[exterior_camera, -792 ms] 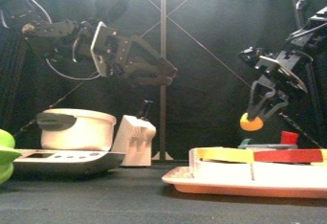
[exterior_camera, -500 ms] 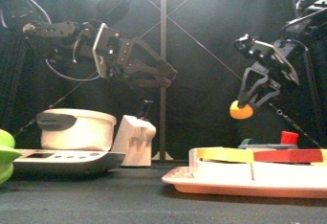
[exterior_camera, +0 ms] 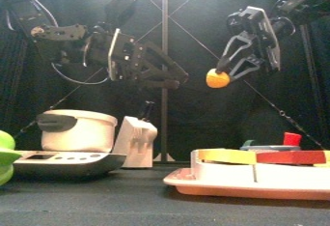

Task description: Hand over to other hand

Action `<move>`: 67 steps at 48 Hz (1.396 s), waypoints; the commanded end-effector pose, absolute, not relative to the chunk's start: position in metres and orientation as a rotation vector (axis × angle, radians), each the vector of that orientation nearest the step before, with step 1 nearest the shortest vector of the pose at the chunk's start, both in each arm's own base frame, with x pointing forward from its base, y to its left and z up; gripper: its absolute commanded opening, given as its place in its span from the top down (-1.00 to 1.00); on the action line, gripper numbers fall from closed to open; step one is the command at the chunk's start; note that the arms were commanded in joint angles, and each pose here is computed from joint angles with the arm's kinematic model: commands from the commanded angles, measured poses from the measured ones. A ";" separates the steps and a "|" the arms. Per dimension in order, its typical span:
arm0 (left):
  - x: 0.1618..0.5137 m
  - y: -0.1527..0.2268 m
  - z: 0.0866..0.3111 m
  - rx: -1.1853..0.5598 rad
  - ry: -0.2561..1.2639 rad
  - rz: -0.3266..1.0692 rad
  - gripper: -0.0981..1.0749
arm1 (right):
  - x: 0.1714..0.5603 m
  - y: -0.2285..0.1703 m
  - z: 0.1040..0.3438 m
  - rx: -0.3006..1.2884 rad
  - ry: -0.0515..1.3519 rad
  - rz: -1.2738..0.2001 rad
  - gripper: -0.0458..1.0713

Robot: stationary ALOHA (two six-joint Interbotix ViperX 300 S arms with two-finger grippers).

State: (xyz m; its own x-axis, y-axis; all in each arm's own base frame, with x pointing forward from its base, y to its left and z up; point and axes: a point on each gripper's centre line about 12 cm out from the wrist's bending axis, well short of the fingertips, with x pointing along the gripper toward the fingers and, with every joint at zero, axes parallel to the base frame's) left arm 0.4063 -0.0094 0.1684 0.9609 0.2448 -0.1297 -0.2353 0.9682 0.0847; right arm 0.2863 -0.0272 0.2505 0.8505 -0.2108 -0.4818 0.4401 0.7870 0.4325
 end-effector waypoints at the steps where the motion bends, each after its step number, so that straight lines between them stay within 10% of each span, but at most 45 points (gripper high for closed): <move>1: 0.418 -0.011 0.182 0.044 0.090 0.261 -0.80 | 0.290 -0.025 0.264 0.575 0.385 -0.327 -0.27; 41: 0.423 -0.019 0.189 -0.686 -0.281 0.192 -0.80 | 0.290 -0.026 0.266 0.470 0.381 -0.303 -0.27; 67: 0.435 0.014 0.192 -0.653 -0.387 0.261 -0.80 | 0.291 -0.026 0.266 0.455 0.379 -0.300 -0.27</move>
State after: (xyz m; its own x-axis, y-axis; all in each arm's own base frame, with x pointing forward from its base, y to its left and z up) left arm 0.4290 0.0121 0.1774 0.9098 0.3532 0.2177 -0.1417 0.7576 -0.6372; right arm 0.2888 -0.0263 0.2544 0.8712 -0.1980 -0.4492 0.3787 0.8533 0.3585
